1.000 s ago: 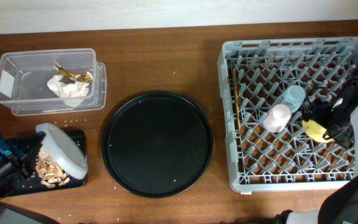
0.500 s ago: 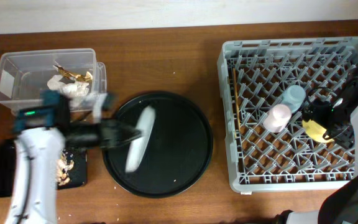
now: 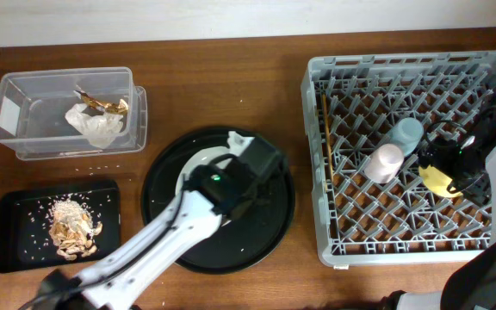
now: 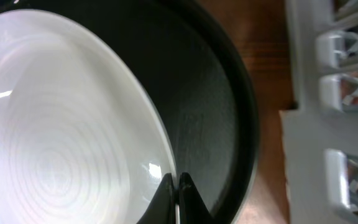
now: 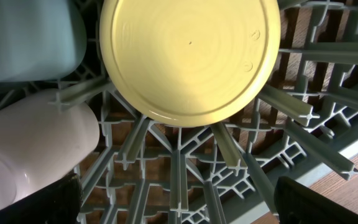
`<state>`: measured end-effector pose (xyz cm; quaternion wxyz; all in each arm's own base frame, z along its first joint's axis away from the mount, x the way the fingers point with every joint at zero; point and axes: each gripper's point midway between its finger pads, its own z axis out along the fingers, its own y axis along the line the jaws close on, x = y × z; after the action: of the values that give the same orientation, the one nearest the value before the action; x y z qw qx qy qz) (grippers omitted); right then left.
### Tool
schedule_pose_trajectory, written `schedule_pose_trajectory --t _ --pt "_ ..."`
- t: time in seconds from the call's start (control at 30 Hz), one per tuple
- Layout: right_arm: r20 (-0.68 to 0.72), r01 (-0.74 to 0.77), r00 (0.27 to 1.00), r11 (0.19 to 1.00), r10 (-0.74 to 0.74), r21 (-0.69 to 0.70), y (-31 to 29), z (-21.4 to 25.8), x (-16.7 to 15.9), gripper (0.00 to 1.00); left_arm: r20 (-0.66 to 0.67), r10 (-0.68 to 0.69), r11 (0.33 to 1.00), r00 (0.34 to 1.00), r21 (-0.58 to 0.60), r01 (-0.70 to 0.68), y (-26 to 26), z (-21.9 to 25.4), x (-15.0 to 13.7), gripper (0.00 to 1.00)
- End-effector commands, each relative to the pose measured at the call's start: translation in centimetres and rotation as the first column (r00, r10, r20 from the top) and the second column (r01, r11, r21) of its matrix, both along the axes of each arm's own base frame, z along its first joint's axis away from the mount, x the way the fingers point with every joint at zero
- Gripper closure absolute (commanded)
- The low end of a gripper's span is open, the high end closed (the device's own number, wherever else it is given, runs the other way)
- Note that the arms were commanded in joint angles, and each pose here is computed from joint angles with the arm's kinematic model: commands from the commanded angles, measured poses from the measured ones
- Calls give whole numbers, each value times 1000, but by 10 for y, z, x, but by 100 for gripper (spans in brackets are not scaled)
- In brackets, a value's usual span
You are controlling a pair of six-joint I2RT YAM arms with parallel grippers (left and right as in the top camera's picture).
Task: Sort waste into correct bins and load items into the dishwasher rack
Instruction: 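Bring the emptied plate back and set it on the round black tray, then retract the left gripper and reach the right gripper to the white plate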
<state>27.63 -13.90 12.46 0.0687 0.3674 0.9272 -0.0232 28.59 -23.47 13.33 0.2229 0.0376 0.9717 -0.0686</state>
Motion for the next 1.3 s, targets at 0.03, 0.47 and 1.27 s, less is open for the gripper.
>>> schedule_pose_trajectory --t 0.03,0.47,1.27 --pt "-5 9 1000 1000 -9 -2 -2 -1 -2 1 -33 31 996 999 88 -28 -6 -40 5 99" --pt "-5 9 1000 1000 -9 -2 -2 -1 -2 1 -44 80 994 996 72 -76 16 -5 8 28" --pt "314 -189 949 836 21 515 95 32 47 1 128 466 856 875 184 -483 220 94 -9 1"
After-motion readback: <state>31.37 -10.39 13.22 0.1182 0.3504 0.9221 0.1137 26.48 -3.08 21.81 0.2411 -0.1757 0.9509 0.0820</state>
